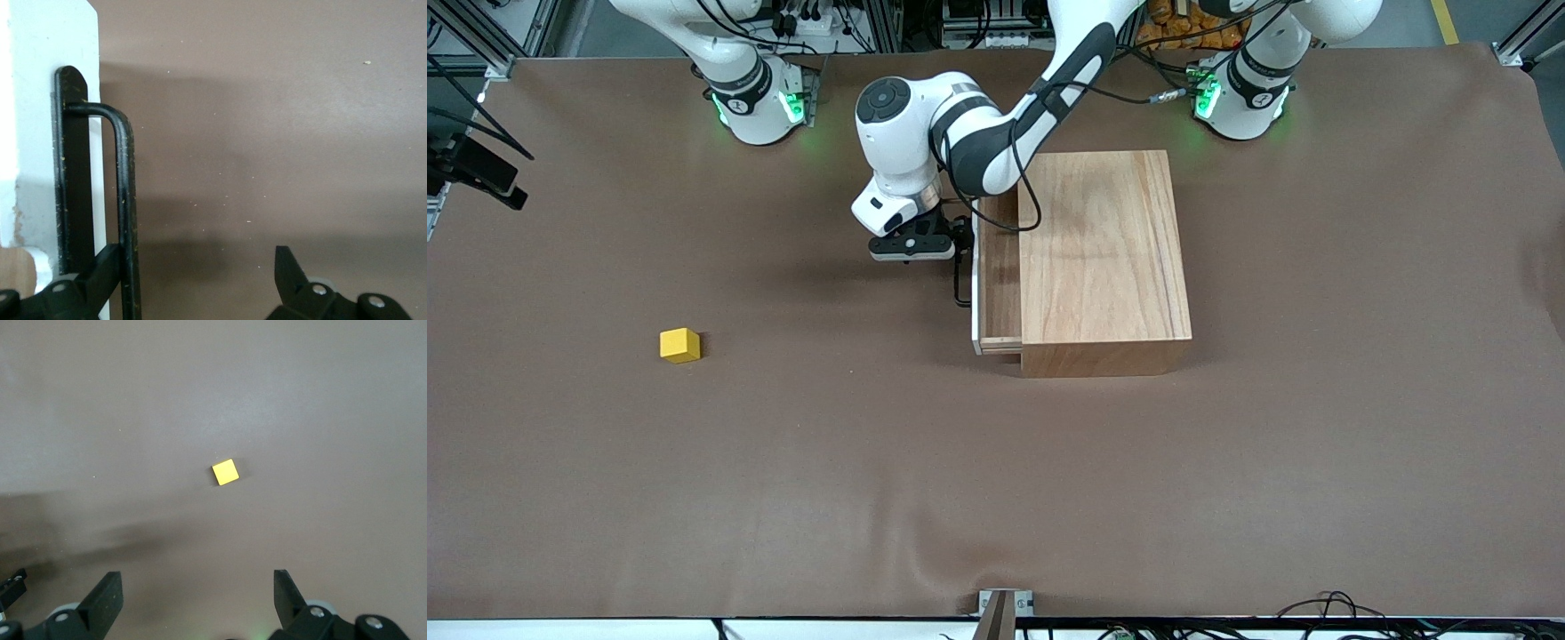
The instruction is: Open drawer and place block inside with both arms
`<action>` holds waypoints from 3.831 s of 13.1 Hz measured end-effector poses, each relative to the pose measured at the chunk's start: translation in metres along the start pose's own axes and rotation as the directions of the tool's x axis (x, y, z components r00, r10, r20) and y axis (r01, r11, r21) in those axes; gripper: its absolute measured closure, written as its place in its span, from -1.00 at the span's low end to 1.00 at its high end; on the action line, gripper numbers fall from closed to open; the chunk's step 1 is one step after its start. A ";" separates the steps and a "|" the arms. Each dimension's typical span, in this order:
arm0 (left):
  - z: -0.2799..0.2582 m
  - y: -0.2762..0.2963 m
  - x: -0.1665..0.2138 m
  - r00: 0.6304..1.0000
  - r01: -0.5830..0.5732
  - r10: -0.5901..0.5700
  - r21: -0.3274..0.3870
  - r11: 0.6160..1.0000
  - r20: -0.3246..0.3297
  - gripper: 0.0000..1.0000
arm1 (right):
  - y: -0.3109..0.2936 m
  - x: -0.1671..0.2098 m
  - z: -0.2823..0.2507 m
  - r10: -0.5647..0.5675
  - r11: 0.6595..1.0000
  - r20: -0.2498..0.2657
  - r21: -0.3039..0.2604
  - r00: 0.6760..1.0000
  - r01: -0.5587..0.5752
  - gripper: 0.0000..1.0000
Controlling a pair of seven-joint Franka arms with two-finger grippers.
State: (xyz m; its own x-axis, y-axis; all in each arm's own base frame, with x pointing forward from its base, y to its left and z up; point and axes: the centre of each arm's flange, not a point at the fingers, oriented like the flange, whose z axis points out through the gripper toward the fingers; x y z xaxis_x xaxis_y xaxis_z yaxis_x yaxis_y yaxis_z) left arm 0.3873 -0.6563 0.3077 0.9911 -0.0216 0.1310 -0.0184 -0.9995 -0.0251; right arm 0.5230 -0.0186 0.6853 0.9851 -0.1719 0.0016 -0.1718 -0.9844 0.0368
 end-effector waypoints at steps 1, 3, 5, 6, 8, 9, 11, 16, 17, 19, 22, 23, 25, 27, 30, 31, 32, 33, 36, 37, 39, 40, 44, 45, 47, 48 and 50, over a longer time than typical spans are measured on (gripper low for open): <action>0.000 0.002 0.000 1.000 0.002 -0.002 -0.015 1.000 -0.004 -1.00 | 0.000 0.000 0.000 0.000 1.000 0.000 0.000 1.000 0.000 -1.00; -0.001 0.005 -0.001 1.000 0.002 -0.002 -0.037 0.999 -0.006 -1.00 | 0.000 0.000 0.000 0.001 1.000 0.001 0.000 1.000 -0.001 -1.00; 0.000 0.009 -0.006 1.000 -0.005 0.005 -0.048 0.999 -0.003 -1.00 | 0.001 0.001 0.002 0.002 1.000 0.004 -0.001 1.000 -0.002 -1.00; 0.000 0.011 -0.008 1.000 -0.008 0.008 -0.055 0.998 -0.001 -1.00 | 0.001 0.001 0.002 0.002 1.000 0.005 -0.001 1.000 -0.002 -1.00; -0.001 0.016 -0.014 1.000 -0.012 0.013 -0.072 0.997 0.002 -1.00 | 0.001 0.002 0.002 0.002 1.000 0.005 -0.001 1.000 -0.002 -1.00; -0.002 0.018 -0.015 1.000 -0.005 0.005 -0.082 0.997 0.002 -1.00 | 0.001 0.002 0.002 0.002 1.000 0.005 -0.001 1.000 -0.002 -1.00; -0.004 0.020 -0.017 1.000 0.006 -0.006 -0.095 0.995 0.003 -1.00 | 0.001 0.002 0.002 0.003 1.000 0.005 -0.001 1.000 -0.003 -1.00; -0.009 0.025 -0.019 1.000 0.015 -0.014 -0.129 0.992 0.003 -1.00 | 0.001 0.002 0.003 0.003 1.000 0.005 -0.001 1.000 -0.003 -1.00; -0.010 0.026 -0.020 1.000 0.015 -0.014 -0.133 0.991 0.003 -1.00 | 0.001 0.002 0.003 0.003 1.000 0.005 -0.001 1.000 -0.003 -1.00; -0.011 0.027 -0.020 1.000 0.015 -0.014 -0.136 0.991 0.002 -1.00 | 0.001 0.002 0.003 0.003 1.000 0.005 -0.001 1.000 -0.003 -1.00; -0.023 0.031 -0.018 1.000 0.018 -0.020 -0.169 0.985 -0.010 -1.00 | 0.001 0.002 0.003 0.003 1.000 0.005 -0.001 1.000 -0.003 -1.00; -0.034 0.032 -0.015 1.000 0.020 -0.023 -0.182 0.983 -0.016 -1.00 | 0.002 0.002 0.003 0.003 1.000 0.005 -0.001 1.000 -0.003 -1.00; -0.066 0.026 -0.002 0.998 0.036 -0.044 -0.204 0.978 -0.034 -1.00 | 0.002 0.002 0.003 0.004 1.000 0.006 -0.001 1.000 -0.004 -1.00; -0.123 0.000 0.030 0.994 0.079 -0.095 -0.234 0.969 -0.057 -1.00 | 0.001 0.002 0.003 0.002 1.000 0.006 -0.001 1.000 -0.002 -1.00; -0.199 -0.067 0.077 0.984 0.157 -0.169 -0.197 0.968 -0.048 -1.00 | -0.004 0.016 0.027 -0.003 1.000 0.052 -0.008 0.999 0.003 -1.00; -0.221 -0.099 0.096 0.981 0.181 -0.191 -0.173 0.968 -0.041 -1.00 | -0.005 0.025 0.043 -0.004 1.000 0.081 -0.011 0.997 0.005 -1.00; -0.239 -0.132 0.116 0.978 0.196 -0.203 -0.149 0.969 -0.035 -1.00 | -0.007 0.033 0.060 -0.005 1.000 0.113 -0.016 0.994 0.006 -1.00; -0.254 -0.171 0.137 0.979 0.196 -0.200 -0.119 0.973 -0.026 -1.00 | -0.009 0.043 0.080 -0.006 1.000 0.149 -0.020 0.989 0.009 -1.00; -0.290 -0.300 0.195 0.981 0.194 -0.195 -0.059 0.979 -0.005 -1.00 | -0.010 0.066 0.142 0.000 0.999 0.255 -0.034 0.967 0.009 -1.00; -0.302 -0.343 0.210 0.980 0.196 -0.197 -0.055 0.979 -0.009 -1.00 | -0.006 0.074 0.170 0.009 0.999 0.292 -0.038 0.956 0.002 -1.00; -0.317 -0.423 0.230 0.984 0.179 -0.179 -0.039 0.983 -0.004 -1.00 | 0.001 0.093 0.229 -0.027 0.999 0.327 -0.024 0.945 0.037 -1.00; -0.319 -0.457 0.235 0.986 0.164 -0.164 -0.029 0.986 0.009 -1.00 | 0.002 0.100 0.258 -0.087 0.996 0.333 -0.003 0.939 0.093 -1.00; -0.312 -0.542 0.224 0.994 0.085 -0.084 -0.010 0.996 0.071 -1.00 | 0.012 0.111 0.358 -0.215 0.976 0.341 0.051 0.915 0.211 -1.00; -0.310 -0.550 0.213 0.993 0.078 -0.077 -0.010 0.997 0.089 -1.00 | 0.018 0.110 0.382 -0.234 0.972 0.338 0.061 0.912 0.226 -1.00; -0.307 -0.565 0.190 0.989 0.088 -0.086 -0.010 0.996 0.119 -1.00 | 0.034 0.103 0.423 -0.277 0.961 0.301 0.079 0.912 0.266 -1.00; -0.305 -0.574 0.179 0.987 0.092 -0.090 -0.011 0.996 0.130 -1.00 | 0.042 0.098 0.439 -0.287 0.958 0.283 0.082 0.915 0.275 -1.00; -0.300 -0.587 0.160 0.985 0.094 -0.091 -0.014 0.996 0.144 -1.00 | 0.049 0.088 0.460 -0.290 0.957 0.259 0.082 0.921 0.278 -1.00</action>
State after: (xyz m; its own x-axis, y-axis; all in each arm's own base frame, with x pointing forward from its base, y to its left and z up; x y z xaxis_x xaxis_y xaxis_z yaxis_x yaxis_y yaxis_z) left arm 0.5168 -0.0796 0.6405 0.9973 0.0724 -0.0111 0.0725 -0.9974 0.0016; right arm 0.5991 -0.0987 0.2274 0.9561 0.1179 -0.2682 0.1094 -0.9929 -0.0468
